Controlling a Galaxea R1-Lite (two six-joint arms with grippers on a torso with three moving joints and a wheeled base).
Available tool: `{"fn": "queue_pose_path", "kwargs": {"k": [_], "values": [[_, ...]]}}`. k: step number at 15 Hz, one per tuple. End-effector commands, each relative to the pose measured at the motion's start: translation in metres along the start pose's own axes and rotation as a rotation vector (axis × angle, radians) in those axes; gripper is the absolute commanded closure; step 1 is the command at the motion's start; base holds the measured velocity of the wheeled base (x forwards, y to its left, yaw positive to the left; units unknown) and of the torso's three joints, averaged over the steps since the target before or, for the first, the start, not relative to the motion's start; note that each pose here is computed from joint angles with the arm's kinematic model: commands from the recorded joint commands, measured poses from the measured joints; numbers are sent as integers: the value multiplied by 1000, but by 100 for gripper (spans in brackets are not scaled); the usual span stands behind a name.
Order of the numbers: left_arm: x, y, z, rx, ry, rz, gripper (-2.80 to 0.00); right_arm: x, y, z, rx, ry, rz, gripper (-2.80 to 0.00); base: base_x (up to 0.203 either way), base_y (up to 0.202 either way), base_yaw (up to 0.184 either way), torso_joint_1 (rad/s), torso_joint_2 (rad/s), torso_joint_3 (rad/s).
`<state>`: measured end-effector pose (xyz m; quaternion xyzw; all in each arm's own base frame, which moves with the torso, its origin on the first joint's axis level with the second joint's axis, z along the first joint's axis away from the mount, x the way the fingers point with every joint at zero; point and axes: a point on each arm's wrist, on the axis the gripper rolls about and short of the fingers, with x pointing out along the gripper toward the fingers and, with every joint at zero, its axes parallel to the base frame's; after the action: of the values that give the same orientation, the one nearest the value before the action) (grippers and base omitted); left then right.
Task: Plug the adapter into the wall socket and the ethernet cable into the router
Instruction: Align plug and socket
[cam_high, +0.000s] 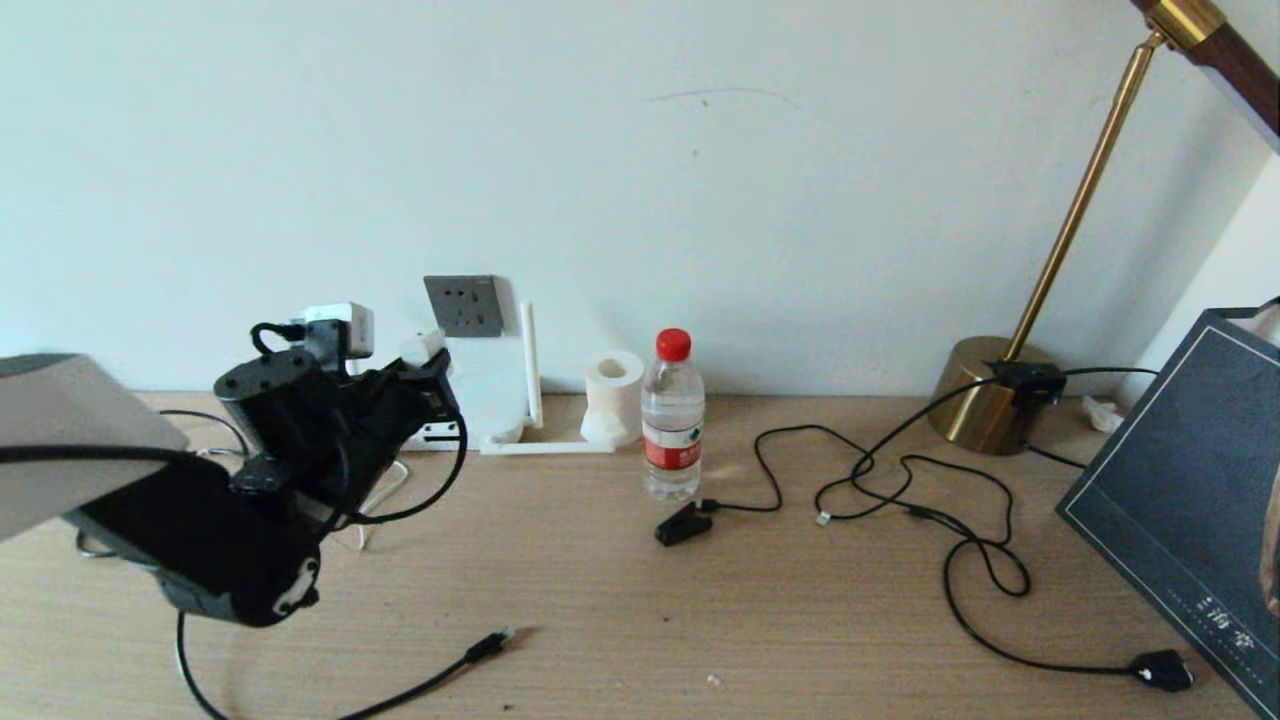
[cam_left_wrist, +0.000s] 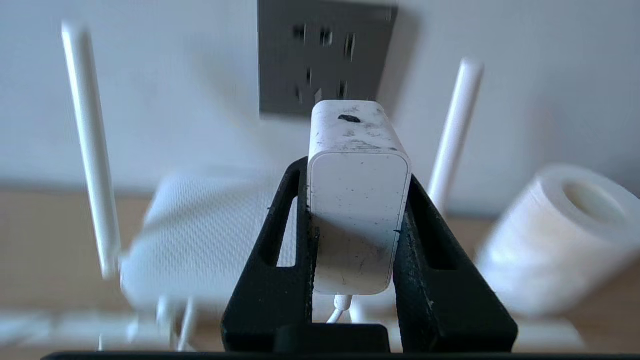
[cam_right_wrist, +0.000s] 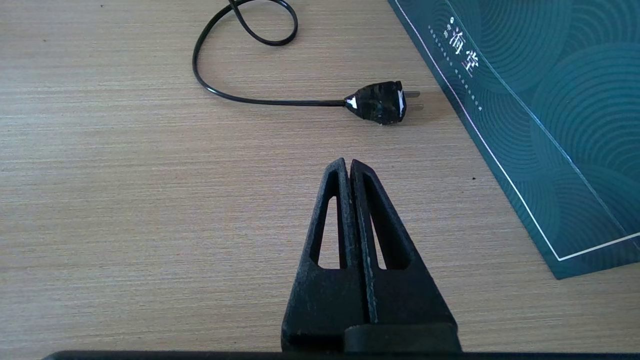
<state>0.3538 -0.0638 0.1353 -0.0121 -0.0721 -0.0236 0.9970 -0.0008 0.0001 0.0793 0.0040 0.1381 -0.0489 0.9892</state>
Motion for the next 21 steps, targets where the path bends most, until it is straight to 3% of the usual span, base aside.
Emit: {"fn": "queue_pose_path", "kwargs": {"k": [1, 4, 7, 14, 21], "values": [[19, 2, -12, 18, -35, 14, 0, 0, 0, 0, 0, 1, 0, 0, 0, 0, 0, 0, 0, 0], [28, 8, -14, 34, -92, 26, 0, 0, 0, 0, 0, 1, 0, 0, 0, 0, 0, 0, 0, 0], [34, 18, -19, 38, -92, 18, 0, 0, 0, 0, 0, 1, 0, 0, 0, 0, 0, 0, 0, 0], [50, 18, -30, 38, -106, 14, 0, 0, 0, 0, 0, 1, 0, 0, 0, 0, 0, 0, 0, 0], [59, 16, -25, 38, -146, 11, 0, 0, 0, 0, 0, 1, 0, 0, 0, 0, 0, 0, 0, 0]]}}
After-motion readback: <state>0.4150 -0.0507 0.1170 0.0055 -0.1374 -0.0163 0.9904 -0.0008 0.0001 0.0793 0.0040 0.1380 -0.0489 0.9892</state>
